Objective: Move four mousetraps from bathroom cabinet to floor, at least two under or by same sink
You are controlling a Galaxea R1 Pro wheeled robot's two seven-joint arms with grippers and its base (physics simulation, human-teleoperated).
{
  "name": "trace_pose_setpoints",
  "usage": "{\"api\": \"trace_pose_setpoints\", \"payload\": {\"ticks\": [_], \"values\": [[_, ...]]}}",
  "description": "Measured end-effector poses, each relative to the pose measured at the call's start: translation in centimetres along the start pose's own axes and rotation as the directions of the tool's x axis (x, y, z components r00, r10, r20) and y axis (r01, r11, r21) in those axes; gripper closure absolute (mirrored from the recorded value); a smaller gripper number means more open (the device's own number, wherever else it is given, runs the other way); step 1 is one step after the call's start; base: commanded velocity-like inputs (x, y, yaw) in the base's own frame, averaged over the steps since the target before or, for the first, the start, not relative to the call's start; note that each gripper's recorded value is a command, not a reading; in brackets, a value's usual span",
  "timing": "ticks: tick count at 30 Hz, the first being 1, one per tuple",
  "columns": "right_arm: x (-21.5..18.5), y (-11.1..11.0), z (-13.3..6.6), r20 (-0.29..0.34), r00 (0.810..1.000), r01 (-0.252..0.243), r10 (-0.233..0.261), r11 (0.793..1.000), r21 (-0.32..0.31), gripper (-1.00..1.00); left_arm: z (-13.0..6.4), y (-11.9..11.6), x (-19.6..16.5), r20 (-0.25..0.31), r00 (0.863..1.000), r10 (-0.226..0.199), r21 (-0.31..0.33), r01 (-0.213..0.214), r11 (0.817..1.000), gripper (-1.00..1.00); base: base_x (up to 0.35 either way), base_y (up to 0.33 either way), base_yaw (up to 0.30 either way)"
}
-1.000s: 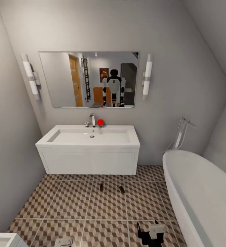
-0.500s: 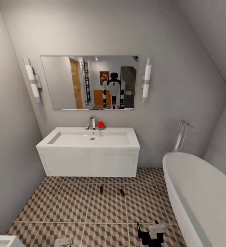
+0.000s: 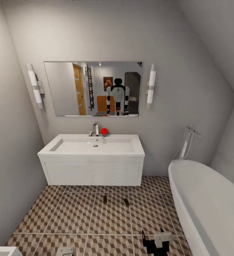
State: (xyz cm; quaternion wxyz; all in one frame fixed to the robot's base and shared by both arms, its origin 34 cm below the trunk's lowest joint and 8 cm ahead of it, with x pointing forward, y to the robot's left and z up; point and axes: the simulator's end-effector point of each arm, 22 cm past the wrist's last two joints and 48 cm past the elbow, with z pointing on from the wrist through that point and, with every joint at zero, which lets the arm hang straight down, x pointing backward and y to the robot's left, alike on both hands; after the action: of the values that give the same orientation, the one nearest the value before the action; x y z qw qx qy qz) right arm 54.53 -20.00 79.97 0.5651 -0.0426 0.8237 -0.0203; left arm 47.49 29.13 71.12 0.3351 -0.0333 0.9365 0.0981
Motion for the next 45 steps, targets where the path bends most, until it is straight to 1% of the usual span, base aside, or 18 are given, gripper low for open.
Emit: {"api": "trace_pose_setpoints", "payload": {"ticks": [13,45], "values": [[-0.73,-0.12,0.05,0.014,1.0,0.0,0.0,1.0,0.003,-1.0,-0.15,0.04,-0.7,0.014,1.0,-0.004,0.0,0.004,1.0,-1.0,0.0,0.0,0.0],[-0.8,-0.04,0.05,0.015,1.0,0.0,0.0,1.0,0.003,-1.0,-0.2,0.32,-0.26,0.005,1.0,0.0,-0.007,0.0,1.0,-1.0,0.0,0.0,0.0]]}}
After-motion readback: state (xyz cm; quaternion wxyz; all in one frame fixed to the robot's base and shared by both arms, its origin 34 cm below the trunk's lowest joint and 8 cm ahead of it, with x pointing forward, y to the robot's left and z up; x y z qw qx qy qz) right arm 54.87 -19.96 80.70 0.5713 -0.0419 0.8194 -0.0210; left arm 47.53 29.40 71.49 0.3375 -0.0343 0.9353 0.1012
